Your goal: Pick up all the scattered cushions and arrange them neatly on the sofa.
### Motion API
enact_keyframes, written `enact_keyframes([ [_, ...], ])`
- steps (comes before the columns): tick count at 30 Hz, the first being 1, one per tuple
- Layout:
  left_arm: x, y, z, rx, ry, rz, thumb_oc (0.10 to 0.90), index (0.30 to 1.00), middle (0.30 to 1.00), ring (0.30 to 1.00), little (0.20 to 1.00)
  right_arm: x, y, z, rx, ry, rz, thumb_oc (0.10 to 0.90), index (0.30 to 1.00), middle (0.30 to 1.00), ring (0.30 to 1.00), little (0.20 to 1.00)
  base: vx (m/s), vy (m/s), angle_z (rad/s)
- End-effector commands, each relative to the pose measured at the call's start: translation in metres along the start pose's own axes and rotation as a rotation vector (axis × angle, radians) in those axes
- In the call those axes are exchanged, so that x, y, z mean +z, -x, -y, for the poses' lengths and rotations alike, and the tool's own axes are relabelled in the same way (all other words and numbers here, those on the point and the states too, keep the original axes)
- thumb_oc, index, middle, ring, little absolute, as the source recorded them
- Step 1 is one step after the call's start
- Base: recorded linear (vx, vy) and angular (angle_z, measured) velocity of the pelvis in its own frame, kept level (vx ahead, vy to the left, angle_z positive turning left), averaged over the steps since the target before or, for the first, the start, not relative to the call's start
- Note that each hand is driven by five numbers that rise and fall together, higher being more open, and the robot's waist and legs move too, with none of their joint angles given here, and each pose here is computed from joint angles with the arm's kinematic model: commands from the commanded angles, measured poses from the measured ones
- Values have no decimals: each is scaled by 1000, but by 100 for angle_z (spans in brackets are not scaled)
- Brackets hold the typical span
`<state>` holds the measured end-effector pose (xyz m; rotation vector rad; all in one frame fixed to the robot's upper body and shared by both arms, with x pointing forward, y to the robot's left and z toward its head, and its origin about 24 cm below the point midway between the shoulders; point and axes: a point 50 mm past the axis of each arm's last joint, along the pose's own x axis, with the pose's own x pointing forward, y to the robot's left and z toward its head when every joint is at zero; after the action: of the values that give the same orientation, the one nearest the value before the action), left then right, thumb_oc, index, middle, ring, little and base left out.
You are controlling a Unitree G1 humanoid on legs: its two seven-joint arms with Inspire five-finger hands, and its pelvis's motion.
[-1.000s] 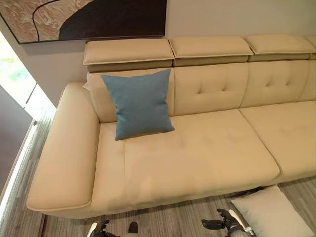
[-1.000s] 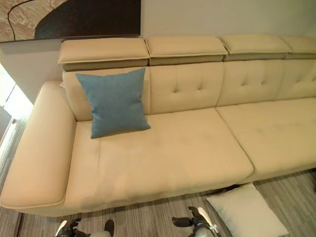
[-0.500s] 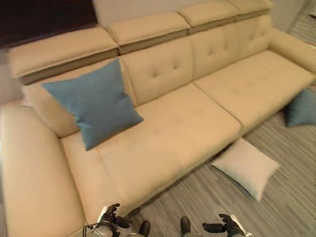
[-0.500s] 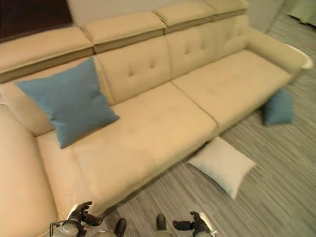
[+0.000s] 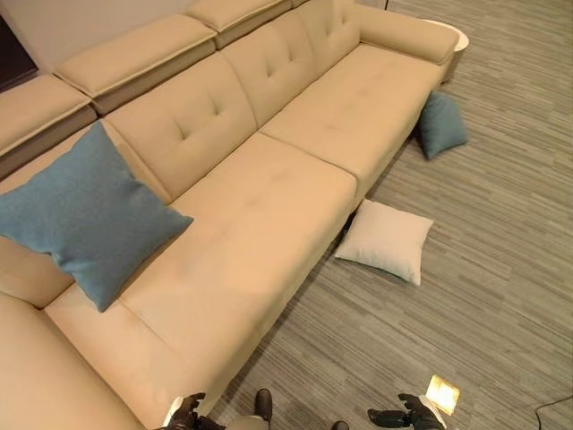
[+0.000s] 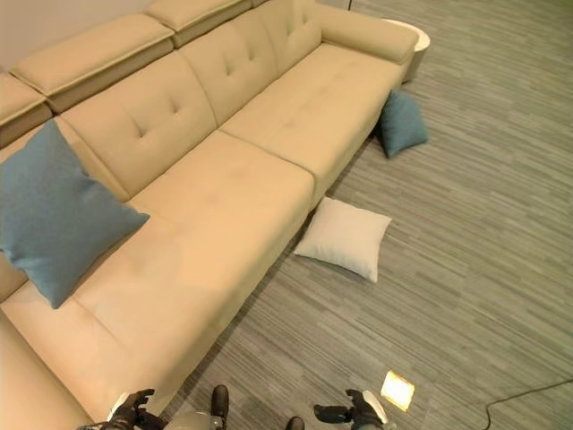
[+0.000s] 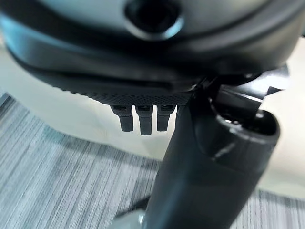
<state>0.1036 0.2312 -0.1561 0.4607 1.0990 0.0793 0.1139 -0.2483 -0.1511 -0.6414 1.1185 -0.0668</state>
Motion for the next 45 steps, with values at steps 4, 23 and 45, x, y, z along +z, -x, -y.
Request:
enact_keyframes([
  [4, 35, -4, 12, -32, -62, 108, 800, 900, 900, 900, 900, -16, -3, 40, -156, -20, -47, 800, 900, 900, 900, 900, 39, -39, -12],
  [23, 54, -7, -8, 17, -61, 178, 800, 900, 900, 900, 900, 2, -5, 31, -111, 37, 5, 800, 900, 900, 900, 900, 109, 32, -59],
  [45, 60, -5, 13, -46, -67, 180, 800, 900, 900, 900, 900, 7, -5, 41, -150, -12, 45, 800, 900, 900, 900, 900, 217, -167, 12],
])
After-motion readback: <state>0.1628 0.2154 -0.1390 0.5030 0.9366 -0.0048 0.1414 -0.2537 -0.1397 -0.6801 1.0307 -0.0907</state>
